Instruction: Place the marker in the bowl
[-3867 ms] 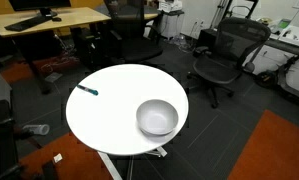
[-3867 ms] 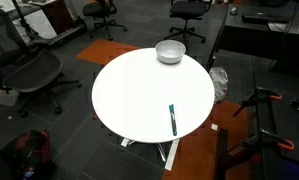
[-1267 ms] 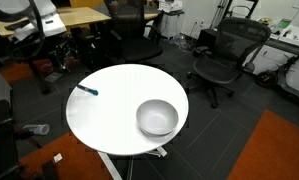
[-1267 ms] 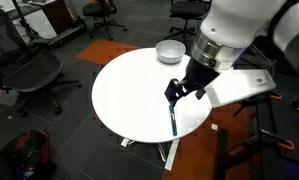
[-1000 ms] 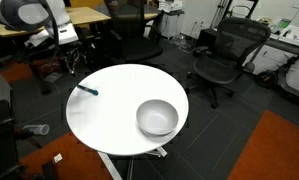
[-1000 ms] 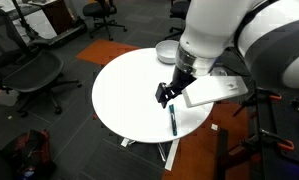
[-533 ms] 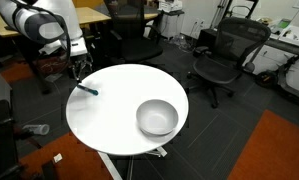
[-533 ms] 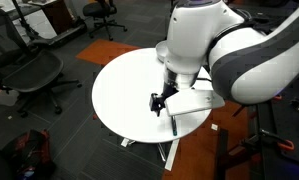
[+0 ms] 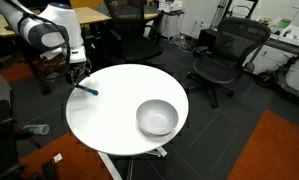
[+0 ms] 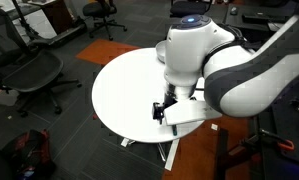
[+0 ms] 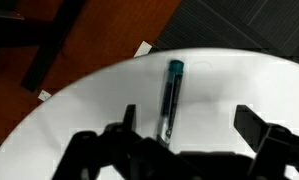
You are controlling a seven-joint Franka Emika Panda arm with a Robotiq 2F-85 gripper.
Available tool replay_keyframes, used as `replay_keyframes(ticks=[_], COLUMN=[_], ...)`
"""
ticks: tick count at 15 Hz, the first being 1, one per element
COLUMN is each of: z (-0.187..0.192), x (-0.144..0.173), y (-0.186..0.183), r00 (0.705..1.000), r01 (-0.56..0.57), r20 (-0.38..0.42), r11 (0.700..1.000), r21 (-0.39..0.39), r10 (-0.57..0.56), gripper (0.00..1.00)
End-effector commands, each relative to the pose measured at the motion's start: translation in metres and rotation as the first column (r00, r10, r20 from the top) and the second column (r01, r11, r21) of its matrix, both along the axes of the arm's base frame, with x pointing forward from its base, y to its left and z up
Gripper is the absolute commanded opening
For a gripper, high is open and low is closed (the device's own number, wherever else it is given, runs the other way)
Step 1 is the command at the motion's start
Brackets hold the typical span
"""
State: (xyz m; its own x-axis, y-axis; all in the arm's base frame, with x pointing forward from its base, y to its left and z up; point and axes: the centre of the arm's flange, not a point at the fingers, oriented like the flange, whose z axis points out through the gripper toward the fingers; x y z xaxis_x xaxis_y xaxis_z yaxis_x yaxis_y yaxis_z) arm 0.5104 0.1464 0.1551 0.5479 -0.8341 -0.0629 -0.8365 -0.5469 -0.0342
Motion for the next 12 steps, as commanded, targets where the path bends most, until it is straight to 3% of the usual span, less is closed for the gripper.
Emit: replay_keyframes(ticks=[1, 6, 8, 12], z=[-0.008, -0.015, -0.018, -0.021], x=[0.001, 0.005, 0.005, 0.006], y=[-0.006, -0.013, -0.014, -0.016], r00=[0.999, 0.999, 1.000, 1.000], r01=[0.032, 0.031, 0.027, 0.030], r20=[0.011, 0.009, 0.006, 0.006], r11=[0.999, 0.999, 0.999, 0.999], r21=[-0.006, -0.025, -0.033, -0.032], r10=[-0.032, -0.031, -0.027, -0.030], gripper=[1.00, 1.00, 0.72, 0.43])
